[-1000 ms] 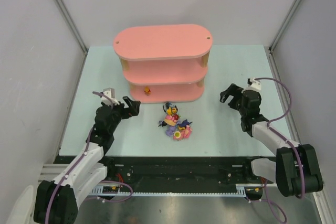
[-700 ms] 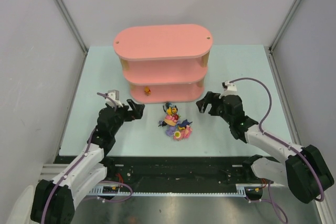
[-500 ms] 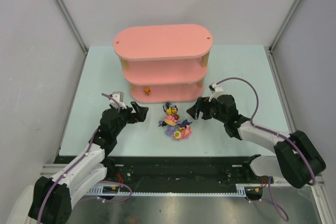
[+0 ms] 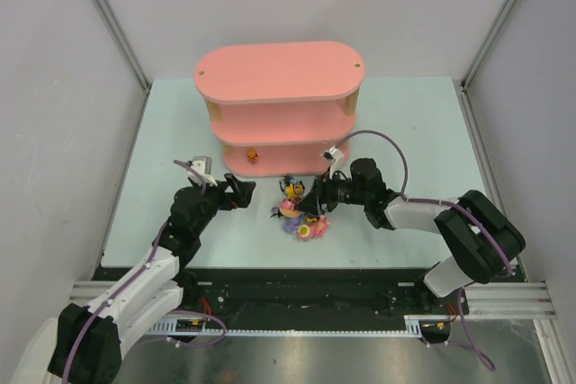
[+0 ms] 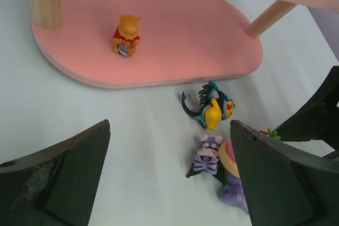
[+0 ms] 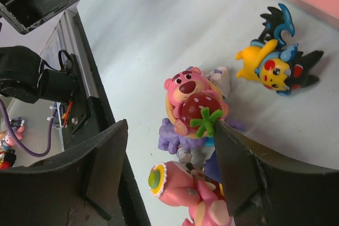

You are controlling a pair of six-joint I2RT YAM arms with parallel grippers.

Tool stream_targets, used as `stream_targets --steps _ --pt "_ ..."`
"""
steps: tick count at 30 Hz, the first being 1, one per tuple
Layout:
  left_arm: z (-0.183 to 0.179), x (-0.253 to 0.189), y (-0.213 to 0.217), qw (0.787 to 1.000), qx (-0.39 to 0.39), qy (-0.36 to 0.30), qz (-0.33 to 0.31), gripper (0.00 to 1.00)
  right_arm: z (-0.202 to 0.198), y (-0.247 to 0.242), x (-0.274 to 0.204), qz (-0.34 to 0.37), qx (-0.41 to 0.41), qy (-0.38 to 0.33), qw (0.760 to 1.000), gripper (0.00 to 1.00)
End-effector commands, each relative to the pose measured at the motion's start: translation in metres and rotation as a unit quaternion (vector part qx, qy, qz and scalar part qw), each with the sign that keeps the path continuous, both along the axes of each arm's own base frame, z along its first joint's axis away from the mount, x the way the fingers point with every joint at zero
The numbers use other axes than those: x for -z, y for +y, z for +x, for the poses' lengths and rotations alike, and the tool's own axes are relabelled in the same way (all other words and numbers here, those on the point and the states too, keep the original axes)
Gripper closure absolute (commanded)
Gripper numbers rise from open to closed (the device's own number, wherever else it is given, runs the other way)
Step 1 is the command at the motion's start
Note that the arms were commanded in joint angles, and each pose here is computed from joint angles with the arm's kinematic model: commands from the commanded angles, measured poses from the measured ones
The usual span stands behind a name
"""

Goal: Place and organize the plastic toys onto the shelf

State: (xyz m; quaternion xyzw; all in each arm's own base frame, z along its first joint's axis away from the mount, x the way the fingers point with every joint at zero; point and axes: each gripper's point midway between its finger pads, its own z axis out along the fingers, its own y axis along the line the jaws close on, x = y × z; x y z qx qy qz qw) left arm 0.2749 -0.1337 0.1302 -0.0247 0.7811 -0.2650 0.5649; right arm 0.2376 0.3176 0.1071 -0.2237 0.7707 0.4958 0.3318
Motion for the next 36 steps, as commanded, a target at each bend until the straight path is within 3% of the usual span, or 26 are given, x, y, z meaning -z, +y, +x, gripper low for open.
stream_targets --steps 1,36 --pt "-0.001 -0.01 -0.005 1.0 0.015 -0.022 -0.004 0.0 0.01 0.014 -0.016 0.02 -0.016 -0.031 0.999 0.3" --pt "-0.004 -0.01 -0.01 0.999 0.029 -0.02 -0.011 0.0 0.045 0.023 0.029 -0.034 0.04 0.011 0.999 0.32"
